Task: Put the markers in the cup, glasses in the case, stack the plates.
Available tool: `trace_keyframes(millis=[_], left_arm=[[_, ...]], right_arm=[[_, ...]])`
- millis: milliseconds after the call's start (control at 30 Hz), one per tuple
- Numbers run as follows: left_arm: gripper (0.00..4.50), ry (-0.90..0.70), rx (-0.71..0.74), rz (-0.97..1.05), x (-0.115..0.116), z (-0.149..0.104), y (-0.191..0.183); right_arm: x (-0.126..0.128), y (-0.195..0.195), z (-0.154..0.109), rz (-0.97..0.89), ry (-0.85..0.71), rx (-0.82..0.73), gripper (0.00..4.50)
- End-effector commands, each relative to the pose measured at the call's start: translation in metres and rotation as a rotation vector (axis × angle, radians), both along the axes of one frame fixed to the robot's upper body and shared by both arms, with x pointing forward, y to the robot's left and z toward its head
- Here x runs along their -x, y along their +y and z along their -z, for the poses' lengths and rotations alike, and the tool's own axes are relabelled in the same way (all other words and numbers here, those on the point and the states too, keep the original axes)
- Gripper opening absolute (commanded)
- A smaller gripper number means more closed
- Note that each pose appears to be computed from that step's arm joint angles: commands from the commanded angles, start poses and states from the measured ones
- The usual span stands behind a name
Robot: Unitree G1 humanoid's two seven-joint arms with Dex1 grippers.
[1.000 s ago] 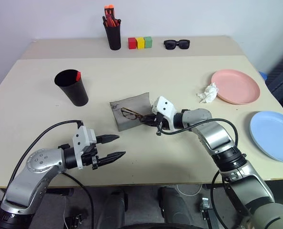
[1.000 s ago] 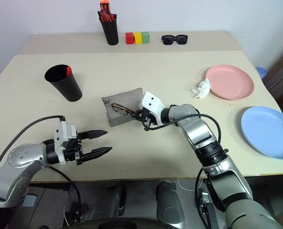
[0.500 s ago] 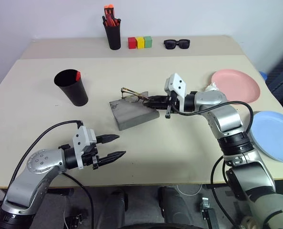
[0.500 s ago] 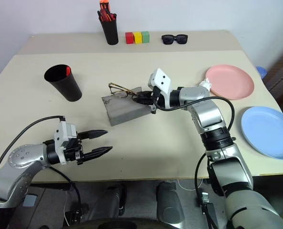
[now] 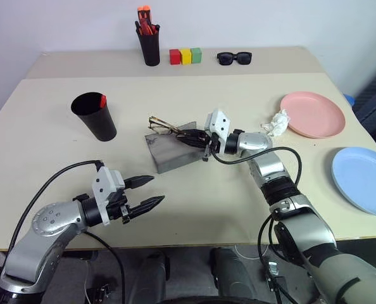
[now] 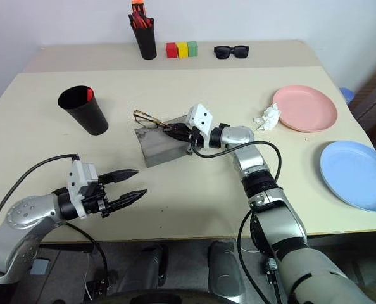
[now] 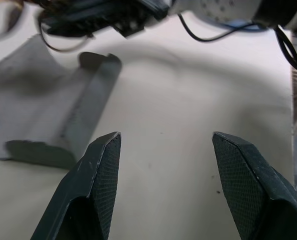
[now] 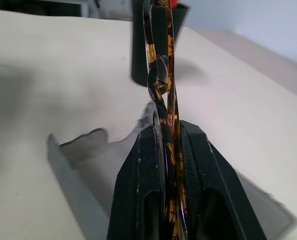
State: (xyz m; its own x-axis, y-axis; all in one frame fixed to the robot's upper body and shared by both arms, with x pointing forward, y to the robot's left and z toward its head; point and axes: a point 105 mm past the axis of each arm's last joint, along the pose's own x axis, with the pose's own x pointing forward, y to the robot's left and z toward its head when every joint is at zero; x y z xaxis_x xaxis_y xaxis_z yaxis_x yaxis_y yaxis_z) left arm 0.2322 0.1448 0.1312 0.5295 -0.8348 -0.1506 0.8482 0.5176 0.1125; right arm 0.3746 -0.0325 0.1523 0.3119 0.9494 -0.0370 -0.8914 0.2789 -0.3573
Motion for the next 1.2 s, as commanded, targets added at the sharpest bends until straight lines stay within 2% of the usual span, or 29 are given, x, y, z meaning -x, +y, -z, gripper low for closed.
trace_keyframes(millis=[33, 200, 433, 733, 900, 1200], left_arm=[[2.96, -0.041, 0.009, -0.003, 0.005, -0.011, -0.002], [2.96, -0.041, 0.006, -0.02, 0.008, -0.012, 0.0], [2.96, -0.043, 0.007, -0.027, 0.009, -0.012, 0.0], [2.96, -0.043, 0.012, -0.016, 0.006, -0.011, -0.003], [2.96, -0.042, 0.015, -0.012, 0.005, -0.011, -0.004], [2.96, -0.042, 0.015, -0.006, 0.004, -0.012, -0.003]], right_arm=[[0.001, 0.006, -0.005, -0.037, -0.051, -0.021, 0.01], [0.005, 0.004, 0.017, -0.076, -0.052, 0.066, 0.01], [0.005, -0.016, 0.028, -0.093, -0.09, 0.212, 0.01], [-0.004, -0.038, 0.016, -0.072, -0.139, 0.306, 0.01], [-0.005, -0.04, -0.001, -0.105, -0.151, 0.304, 0.01], [0.005, -0.042, -0.004, -0.245, -0.056, 0.357, 0.01]])
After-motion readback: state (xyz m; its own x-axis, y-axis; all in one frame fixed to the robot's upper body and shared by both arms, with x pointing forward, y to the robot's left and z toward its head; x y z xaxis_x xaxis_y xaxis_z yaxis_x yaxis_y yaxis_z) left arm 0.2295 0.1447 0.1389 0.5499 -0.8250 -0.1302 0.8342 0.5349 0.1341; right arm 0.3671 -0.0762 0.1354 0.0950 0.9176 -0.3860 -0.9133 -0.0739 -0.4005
